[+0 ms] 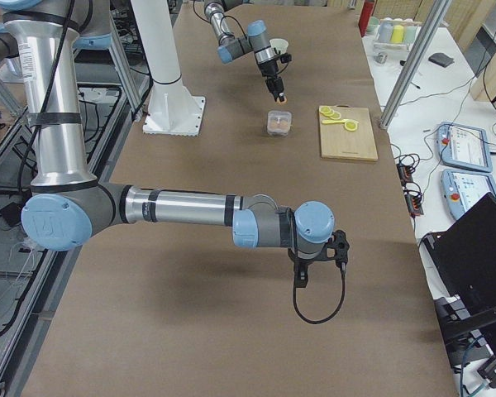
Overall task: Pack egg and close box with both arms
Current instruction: 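Carry the egg with the left gripper over the clear egg box, then lower the egg into an empty slot and open the left gripper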
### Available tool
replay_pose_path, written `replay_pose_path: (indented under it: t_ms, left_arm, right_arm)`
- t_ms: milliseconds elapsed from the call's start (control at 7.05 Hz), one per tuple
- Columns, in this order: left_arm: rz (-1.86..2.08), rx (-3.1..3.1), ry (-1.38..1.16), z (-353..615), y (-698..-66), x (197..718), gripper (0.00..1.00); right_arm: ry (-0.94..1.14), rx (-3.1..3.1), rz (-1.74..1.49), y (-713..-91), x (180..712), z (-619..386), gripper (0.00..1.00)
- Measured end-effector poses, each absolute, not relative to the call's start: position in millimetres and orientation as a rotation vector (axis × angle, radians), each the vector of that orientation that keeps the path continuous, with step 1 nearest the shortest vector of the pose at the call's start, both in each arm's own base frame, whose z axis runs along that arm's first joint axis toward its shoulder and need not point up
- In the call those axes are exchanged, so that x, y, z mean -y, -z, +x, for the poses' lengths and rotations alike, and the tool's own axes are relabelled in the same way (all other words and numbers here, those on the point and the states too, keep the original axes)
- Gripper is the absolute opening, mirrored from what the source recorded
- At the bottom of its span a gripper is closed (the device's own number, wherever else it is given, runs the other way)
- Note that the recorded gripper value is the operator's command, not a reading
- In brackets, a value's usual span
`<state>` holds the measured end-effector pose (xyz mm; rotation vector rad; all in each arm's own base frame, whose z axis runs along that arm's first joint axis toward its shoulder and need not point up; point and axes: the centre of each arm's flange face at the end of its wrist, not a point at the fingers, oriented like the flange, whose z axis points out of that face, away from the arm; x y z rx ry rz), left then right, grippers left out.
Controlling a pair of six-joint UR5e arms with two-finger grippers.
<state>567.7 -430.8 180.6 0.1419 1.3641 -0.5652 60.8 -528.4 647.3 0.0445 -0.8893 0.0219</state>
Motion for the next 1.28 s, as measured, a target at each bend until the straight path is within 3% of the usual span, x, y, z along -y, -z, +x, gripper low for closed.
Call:
replay_pose_path:
  t_ms: [709, 851, 993, 1277]
  left_arm:
    - [0.137, -1.366, 0.565, 599, -198, 422, 0.43]
    - [0.136, -1.372, 0.563, 599, -197, 421, 0.79]
    - [0.136, -1.380, 0.560, 599, -196, 420, 0.97]
    - [0.138, -1.385, 0.556, 599, -196, 420, 0.97]
  right_arm:
    - [-0.021, 0.890, 0.046, -647, 529, 61, 1.00]
    - [-0.021, 0.890, 0.046, -646, 529, 61, 1.00]
    - [-0.020, 0.890, 0.047, -646, 529, 61, 1.00]
    - [-0.020, 0.890, 0.049, -645, 530, 61, 1.00]
